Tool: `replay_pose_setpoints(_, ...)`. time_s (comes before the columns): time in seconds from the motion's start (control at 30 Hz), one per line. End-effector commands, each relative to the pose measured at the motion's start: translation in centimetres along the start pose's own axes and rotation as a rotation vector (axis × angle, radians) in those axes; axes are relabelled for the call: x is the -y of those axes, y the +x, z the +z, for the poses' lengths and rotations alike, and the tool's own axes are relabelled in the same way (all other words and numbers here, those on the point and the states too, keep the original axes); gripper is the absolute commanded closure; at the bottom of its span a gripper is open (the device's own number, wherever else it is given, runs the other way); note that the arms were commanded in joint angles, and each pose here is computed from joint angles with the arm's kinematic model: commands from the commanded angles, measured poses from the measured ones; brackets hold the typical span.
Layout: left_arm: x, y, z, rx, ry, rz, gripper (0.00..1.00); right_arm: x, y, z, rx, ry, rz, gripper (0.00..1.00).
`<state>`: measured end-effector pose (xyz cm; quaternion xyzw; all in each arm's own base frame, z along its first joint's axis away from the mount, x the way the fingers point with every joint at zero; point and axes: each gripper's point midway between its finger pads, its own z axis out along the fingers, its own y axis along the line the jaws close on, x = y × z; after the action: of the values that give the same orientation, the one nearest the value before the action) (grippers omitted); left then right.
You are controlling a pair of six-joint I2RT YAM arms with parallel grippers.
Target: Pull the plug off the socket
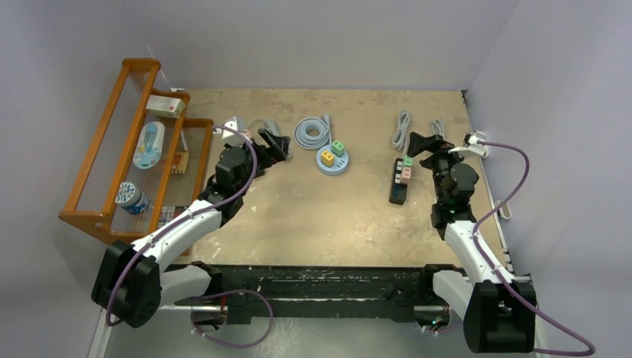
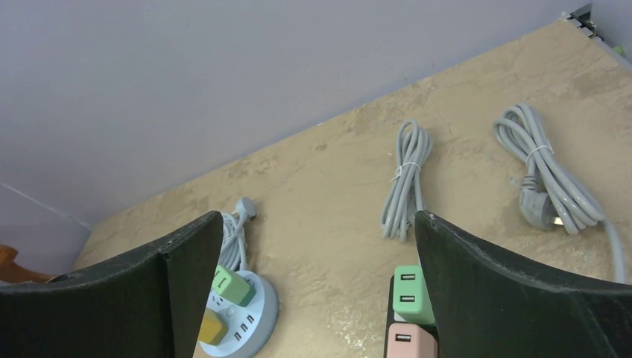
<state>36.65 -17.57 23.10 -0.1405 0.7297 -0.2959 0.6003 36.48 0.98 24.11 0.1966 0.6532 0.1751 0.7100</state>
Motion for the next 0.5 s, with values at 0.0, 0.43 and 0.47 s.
replay_pose_setpoints(0.0,0.4,-2.1,-0.4,0.078,-0.012,-0.032,0.0,-1.2,-2.1,0.7,0.037,-0.013,0.023,0.0)
replay_pose_setpoints(0.43,15.0,-1.2,0.5,-0.126,0.756,0.188,0.0,-4.5,-0.2,2.5,-0.037,-0.01,-0.136,0.01)
replay_pose_setpoints(0.47,15.7,0.2,0.5,-0.225,0.825,0.21,0.0,-5.4,0.1,2.6,-0.045,-0.024,-0.161,0.01)
